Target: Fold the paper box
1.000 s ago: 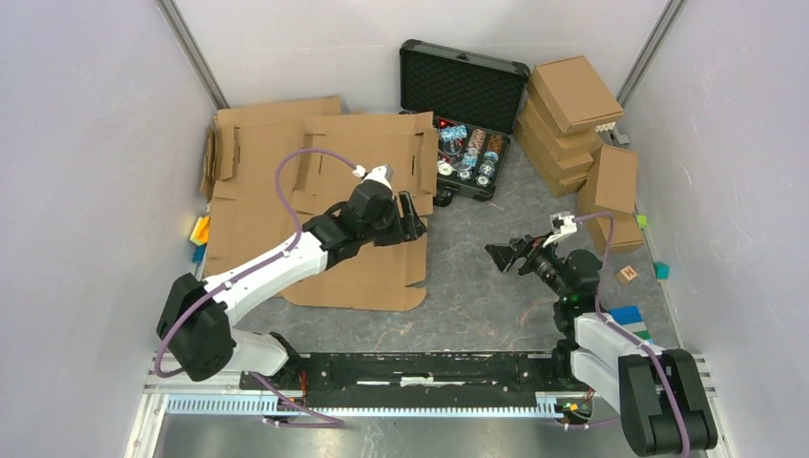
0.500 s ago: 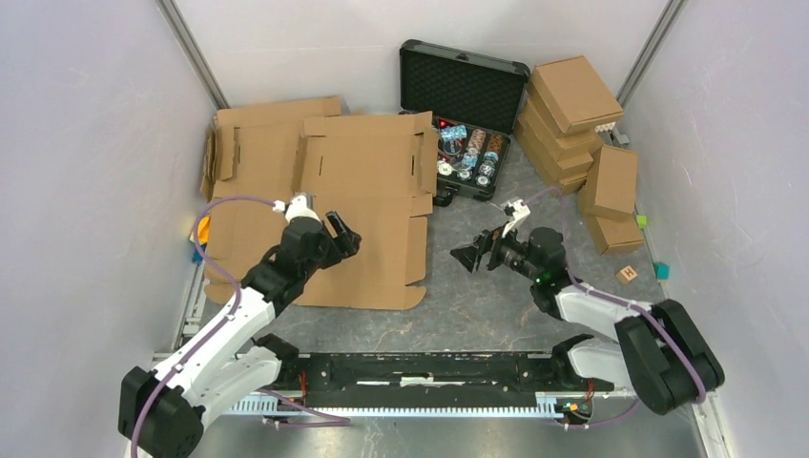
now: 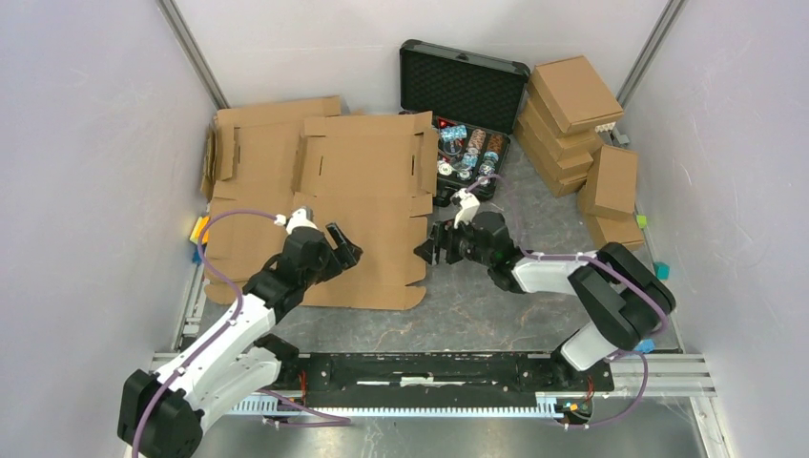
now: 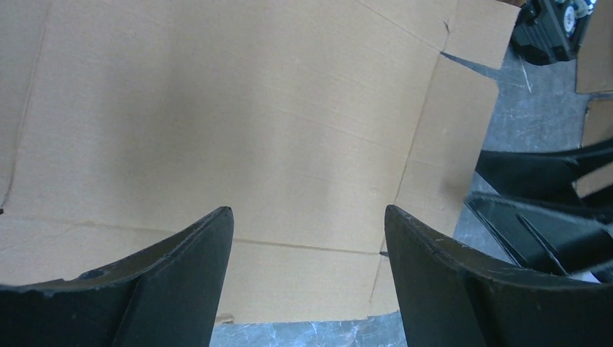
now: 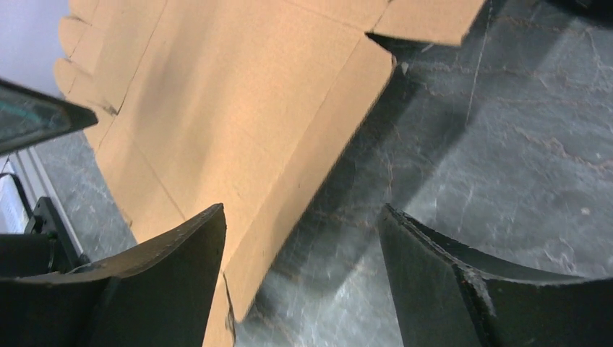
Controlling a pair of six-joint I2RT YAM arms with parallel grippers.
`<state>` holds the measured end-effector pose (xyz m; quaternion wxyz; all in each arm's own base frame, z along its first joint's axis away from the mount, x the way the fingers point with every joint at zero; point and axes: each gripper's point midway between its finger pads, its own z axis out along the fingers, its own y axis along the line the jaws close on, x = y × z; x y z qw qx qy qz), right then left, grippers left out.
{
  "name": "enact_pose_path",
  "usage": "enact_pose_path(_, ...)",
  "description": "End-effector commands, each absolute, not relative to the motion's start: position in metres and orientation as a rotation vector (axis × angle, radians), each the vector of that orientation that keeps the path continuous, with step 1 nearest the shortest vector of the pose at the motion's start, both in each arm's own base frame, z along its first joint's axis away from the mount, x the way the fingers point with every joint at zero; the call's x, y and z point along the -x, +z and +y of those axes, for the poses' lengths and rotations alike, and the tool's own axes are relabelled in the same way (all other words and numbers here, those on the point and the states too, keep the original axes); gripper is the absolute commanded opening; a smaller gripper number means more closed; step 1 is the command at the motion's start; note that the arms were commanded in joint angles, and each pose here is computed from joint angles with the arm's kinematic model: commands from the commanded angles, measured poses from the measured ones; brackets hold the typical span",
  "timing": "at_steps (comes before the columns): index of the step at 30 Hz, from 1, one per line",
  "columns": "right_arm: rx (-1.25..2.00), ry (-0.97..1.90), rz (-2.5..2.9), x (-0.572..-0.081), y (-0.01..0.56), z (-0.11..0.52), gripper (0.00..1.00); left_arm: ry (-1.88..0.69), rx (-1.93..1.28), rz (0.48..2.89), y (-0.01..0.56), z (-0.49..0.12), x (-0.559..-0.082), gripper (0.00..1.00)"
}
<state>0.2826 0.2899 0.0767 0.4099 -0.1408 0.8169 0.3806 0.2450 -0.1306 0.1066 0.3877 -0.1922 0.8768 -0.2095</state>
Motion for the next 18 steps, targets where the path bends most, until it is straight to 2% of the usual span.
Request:
enact_pose_path(1,0.293,0.933,2.044,-0.307,0.086,0.309,0.77,-0.598,0.531,2.219,0.116,-0.135,-0.241,0.84)
enact_pose_path(2,0.290,0.933,2.051,-0.310,0.083,0.312,0.74,-0.585,0.539,2.227,0.116,-0.133,-0.239,0.84)
enact_pose_path(5,0.280,0.930,2.062,-0.316,0.079,0.317,0.53,-0.561,0.557,2.251,0.118,-0.130,-0.236,0.84)
enact_pose_path(6,0.282,0.932,2.057,-0.317,0.080,0.318,0.42,-0.555,0.553,2.258,0.119,-0.129,-0.235,0.84)
enact_pose_path(7,0.277,0.915,2.063,-0.319,0.081,0.316,0.22,-0.552,0.542,2.264,0.121,-0.129,-0.235,0.84)
enact_pose_path(9,0.284,0.859,2.064,-0.324,0.086,0.311,0.02,-0.545,0.523,2.271,0.124,-0.129,-0.234,0.84)
enact_pose_path(18,0.393,0.552,2.121,-0.328,0.109,0.239,0.00,-0.569,0.396,2.300,0.132,-0.138,-0.233,0.84)
